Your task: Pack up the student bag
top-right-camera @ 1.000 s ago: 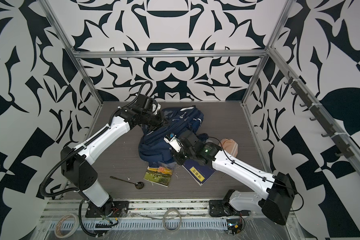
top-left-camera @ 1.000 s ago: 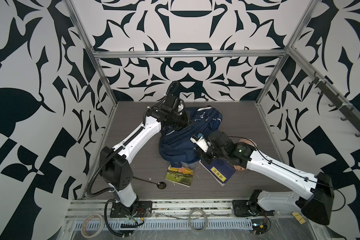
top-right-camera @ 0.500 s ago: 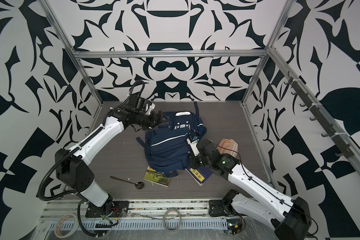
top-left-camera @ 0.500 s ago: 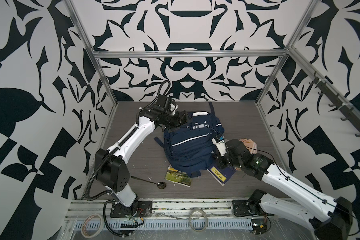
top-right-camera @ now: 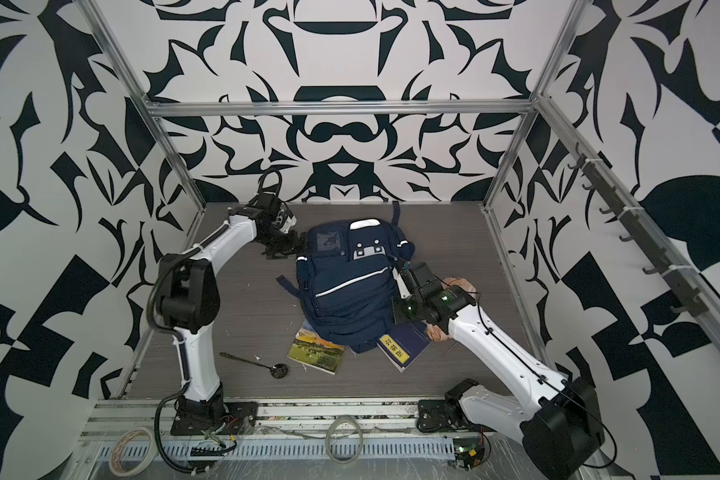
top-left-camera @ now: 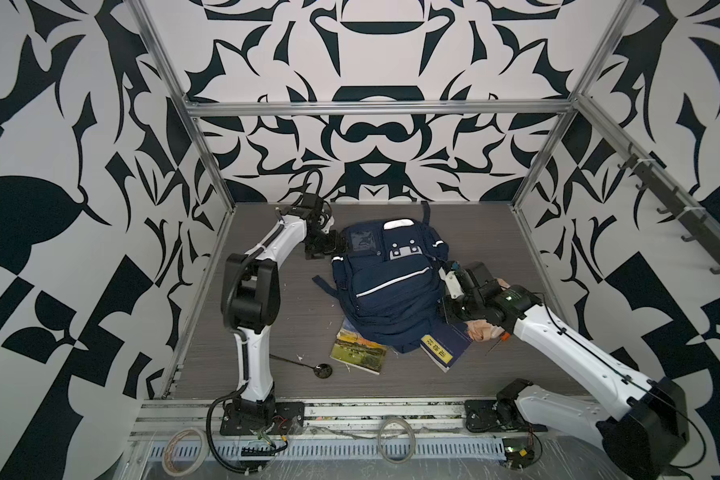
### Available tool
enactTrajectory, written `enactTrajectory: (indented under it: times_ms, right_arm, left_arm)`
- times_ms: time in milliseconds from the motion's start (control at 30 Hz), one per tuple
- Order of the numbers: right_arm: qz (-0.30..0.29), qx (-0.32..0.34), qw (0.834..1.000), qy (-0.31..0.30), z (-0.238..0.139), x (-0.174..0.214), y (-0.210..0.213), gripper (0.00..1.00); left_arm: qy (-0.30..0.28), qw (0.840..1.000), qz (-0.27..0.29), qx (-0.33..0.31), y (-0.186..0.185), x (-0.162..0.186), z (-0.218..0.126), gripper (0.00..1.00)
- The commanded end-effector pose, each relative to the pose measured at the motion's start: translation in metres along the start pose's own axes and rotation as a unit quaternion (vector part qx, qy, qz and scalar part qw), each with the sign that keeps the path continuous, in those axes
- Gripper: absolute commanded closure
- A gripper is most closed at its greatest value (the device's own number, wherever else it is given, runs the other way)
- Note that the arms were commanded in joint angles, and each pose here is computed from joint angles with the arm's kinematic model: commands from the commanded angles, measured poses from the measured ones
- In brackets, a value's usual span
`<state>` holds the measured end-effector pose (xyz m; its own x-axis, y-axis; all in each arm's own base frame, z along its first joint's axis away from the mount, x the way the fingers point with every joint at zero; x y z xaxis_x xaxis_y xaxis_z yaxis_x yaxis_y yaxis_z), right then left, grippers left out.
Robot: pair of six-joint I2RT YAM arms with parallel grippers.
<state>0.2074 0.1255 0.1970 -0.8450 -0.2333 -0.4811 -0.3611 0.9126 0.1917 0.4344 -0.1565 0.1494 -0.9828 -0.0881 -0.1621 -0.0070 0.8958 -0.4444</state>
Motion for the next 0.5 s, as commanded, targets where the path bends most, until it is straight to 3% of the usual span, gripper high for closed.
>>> enactTrajectory:
  times_ms: [0, 67, 167, 267, 333, 400, 467]
  right_arm:
    - [0.004, 0.023, 0.999, -0.032, -0.016, -0.017, -0.003, 1.00]
    - [-0.002, 0.033, 0.999, -0.026, -0.014, -0.017, -0.005, 1.00]
    - [-0.010, 0.040, 0.999, -0.018, -0.011, -0.018, -0.007, 1.00]
    - [-0.018, 0.041, 0.999, -0.013, -0.007, -0.020, -0.009, 1.00]
    - [-0.028, 0.041, 0.999, -0.008, -0.005, -0.023, -0.009, 1.00]
    - [-0.045, 0.041, 0.998, -0.004, -0.003, -0.027, -0.009, 1.00]
    - [-0.069, 0.034, 0.997, -0.006, -0.005, -0.032, -0.007, 1.00]
  left_arm:
    - [-0.003, 0.999, -0.001, 0.034, -0.006, -0.015, 0.011, 0.01]
    - [-0.002, 0.998, -0.017, 0.056, -0.005, -0.017, 0.023, 0.00]
    - [0.005, 0.996, -0.038, 0.083, -0.006, -0.019, 0.037, 0.10]
    - [0.013, 0.992, -0.061, 0.107, -0.005, -0.016, 0.046, 0.36]
    - [0.014, 0.990, -0.076, 0.117, -0.003, -0.012, 0.048, 0.61]
    - [0.008, 0.986, -0.098, 0.133, 0.001, -0.008, 0.043, 0.94]
    - [-0.002, 0.980, -0.127, 0.154, 0.008, -0.005, 0.031, 1.00]
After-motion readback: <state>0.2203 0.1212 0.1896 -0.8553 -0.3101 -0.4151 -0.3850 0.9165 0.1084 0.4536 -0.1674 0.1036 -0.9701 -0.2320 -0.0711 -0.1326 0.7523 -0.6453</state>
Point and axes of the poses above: each gripper's point midway between its finger pads, its own z axis out along the fingers, its own y axis along the line the jaws close on, x = y × z, the point moved 7 cm from there along -z, back along the fingers, and after that the axes turned 9 degrees about -z, right-handed, at the moved point
